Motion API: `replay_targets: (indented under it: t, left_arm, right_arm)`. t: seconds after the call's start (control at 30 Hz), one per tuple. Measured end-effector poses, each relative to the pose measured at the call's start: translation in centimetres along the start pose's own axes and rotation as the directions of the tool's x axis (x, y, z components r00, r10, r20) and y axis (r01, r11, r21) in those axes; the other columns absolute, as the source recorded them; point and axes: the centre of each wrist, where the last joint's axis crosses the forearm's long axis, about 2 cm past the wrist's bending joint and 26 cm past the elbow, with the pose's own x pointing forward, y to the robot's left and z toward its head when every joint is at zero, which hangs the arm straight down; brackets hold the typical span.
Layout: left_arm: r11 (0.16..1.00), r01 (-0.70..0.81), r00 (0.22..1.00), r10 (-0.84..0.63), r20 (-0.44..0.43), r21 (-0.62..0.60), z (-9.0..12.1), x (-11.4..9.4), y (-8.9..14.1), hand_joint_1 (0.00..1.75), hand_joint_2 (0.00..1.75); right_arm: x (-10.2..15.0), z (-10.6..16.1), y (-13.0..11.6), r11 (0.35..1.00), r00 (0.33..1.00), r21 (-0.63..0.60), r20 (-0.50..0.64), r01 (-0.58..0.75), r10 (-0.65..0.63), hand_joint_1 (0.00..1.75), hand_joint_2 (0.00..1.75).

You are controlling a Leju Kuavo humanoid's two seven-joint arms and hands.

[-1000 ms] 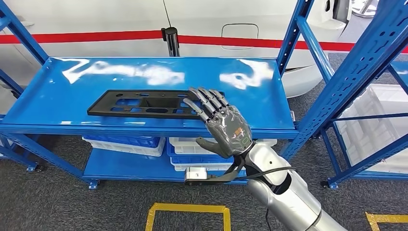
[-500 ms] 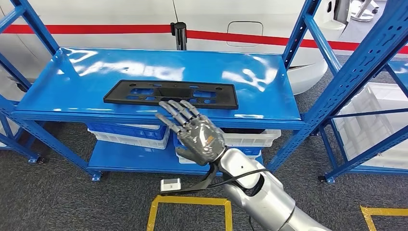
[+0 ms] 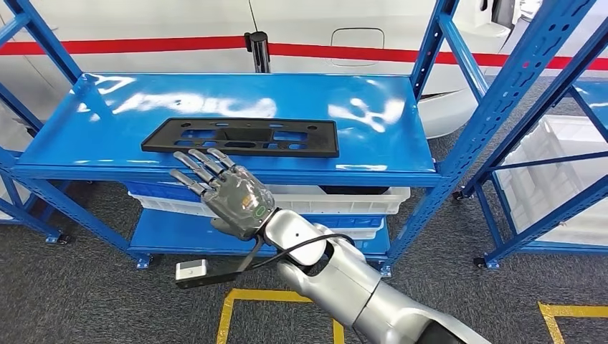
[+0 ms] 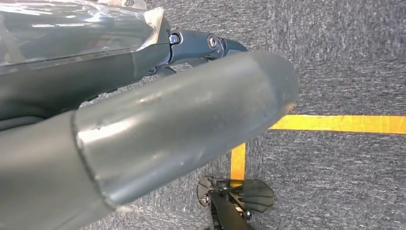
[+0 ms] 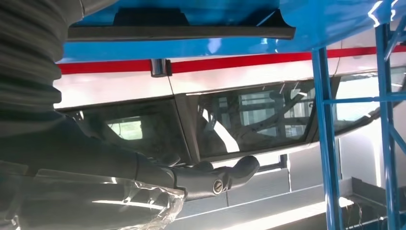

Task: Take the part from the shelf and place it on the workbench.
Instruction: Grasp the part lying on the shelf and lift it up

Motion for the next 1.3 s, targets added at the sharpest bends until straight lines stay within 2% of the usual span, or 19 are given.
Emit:
replay_targets:
  t: [0.2, 0.5, 0.8, 1.3]
  left_arm:
    - [0.999, 0.030, 0.999, -0.029, 0.024, -0.030, -0.1, 0.4, -0.1, 0.00, 0.00]
    - [0.996, 0.064, 0.997, -0.061, 0.043, -0.059, -0.2, 0.5, -0.2, 0.00, 0.00]
    - [0.993, 0.067, 0.997, -0.063, 0.045, -0.096, -0.2, 0.6, -0.3, 0.00, 0.00]
    - [0.994, 0.075, 0.997, -0.071, 0.042, -0.083, -0.3, 0.6, -0.1, 0.00, 0.00]
  right_arm:
    - [0.3, -2.3, 1.3, 0.997, 0.996, 0.053, -0.071, 0.055, -0.051, 0.00, 1.75]
    - [1.0, -2.8, 2.9, 0.967, 0.966, 0.178, -0.215, 0.184, -0.144, 0.00, 1.75]
    - [0.4, -1.5, 4.8, 0.939, 0.962, 0.327, -0.274, 0.104, -0.011, 0.00, 1.75]
    - [-1.6, -1.5, 4.6, 0.953, 0.950, 0.303, -0.303, 0.022, 0.074, 0.00, 1.75]
